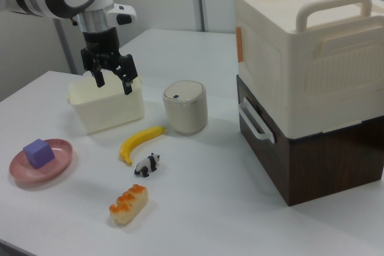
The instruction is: Slide open the drawer
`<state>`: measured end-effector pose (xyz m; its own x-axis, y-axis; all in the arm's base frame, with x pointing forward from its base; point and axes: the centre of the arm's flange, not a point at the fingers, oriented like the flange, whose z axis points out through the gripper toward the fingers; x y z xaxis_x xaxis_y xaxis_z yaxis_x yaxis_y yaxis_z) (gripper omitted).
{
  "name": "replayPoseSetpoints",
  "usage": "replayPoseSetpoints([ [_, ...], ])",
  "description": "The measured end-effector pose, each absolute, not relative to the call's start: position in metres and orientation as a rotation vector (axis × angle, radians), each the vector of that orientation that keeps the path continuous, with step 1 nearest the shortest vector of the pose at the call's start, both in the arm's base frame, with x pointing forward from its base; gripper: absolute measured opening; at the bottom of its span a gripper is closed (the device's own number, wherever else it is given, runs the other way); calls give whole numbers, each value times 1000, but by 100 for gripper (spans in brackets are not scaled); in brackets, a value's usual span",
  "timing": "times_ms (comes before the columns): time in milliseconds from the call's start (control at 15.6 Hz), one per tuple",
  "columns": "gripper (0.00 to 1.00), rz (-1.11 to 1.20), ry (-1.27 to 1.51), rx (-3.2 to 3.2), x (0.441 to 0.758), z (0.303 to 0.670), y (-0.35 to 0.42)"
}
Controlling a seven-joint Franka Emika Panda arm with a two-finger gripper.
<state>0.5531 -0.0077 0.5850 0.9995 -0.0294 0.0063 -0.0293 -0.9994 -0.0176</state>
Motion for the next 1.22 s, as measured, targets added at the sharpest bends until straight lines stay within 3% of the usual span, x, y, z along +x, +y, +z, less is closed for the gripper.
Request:
replayPoseSetpoints([
  [770, 100, -48, -780, -3122, 579, 559, -37],
  [1220, 100, -188, -940, -3223, 620, 521, -69],
])
